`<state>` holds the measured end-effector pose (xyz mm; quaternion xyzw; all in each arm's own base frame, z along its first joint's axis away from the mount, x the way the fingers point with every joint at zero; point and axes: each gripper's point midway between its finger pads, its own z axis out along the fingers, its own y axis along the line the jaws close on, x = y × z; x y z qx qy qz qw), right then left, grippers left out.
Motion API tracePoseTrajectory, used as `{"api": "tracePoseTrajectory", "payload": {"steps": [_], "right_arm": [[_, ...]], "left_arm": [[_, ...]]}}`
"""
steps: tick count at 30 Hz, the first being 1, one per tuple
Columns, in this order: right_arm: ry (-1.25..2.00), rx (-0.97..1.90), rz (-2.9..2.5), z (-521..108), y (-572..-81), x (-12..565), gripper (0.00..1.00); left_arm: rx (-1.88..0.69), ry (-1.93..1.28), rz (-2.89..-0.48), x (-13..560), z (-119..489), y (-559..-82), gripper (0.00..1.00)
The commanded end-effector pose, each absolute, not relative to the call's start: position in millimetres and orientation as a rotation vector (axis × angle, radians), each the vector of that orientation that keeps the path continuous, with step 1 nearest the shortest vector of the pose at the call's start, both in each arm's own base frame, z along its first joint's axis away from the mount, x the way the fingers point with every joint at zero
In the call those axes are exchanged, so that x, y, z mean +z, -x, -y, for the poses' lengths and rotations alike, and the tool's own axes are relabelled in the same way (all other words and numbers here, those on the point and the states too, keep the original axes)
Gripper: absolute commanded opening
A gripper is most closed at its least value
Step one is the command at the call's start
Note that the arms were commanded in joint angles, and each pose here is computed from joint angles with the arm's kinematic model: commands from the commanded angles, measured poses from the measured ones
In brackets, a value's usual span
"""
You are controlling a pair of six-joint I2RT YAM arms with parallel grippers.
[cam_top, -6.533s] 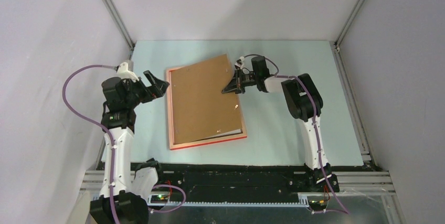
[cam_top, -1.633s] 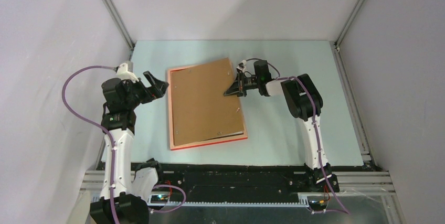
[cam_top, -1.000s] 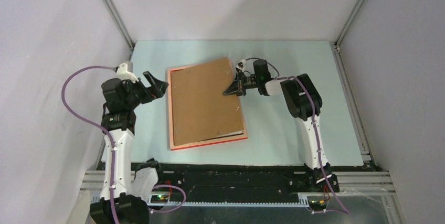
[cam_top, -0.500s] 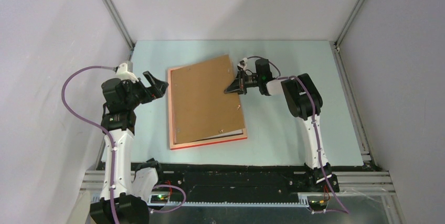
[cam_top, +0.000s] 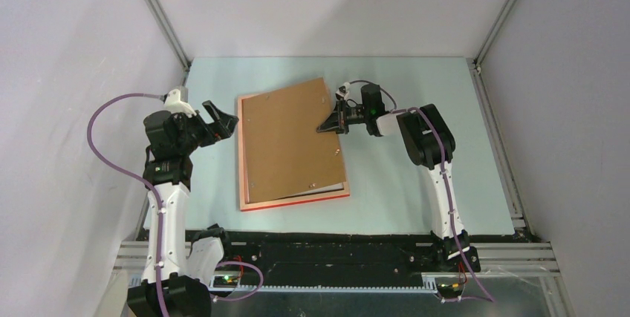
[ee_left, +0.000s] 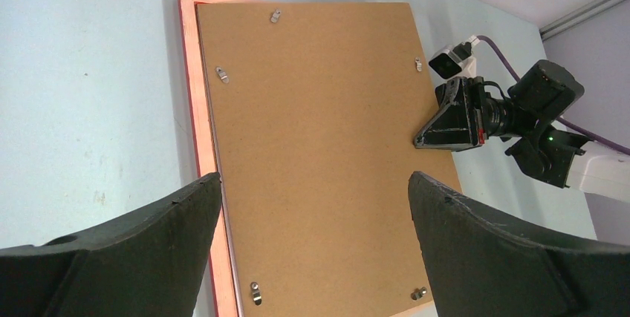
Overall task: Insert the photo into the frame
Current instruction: Place the photo frame item in the photo frame.
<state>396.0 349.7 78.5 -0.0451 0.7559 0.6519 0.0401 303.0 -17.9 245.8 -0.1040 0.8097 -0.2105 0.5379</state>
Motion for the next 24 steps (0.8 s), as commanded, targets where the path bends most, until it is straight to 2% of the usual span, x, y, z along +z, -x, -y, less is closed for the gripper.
{"api": "tracePoseTrajectory", "payload": {"steps": [1,24], "right_arm": [[0.21,2.015,-2.241,-354,-397,91,0.0],[0.158,2.006,-2.296,-358,-391,71,0.0]], "left_arm": [[-0.463,0.217,-1.899,250,13,-304,1.0],[-0.456,0.217,-1.896,250,12,-303,1.0]]}}
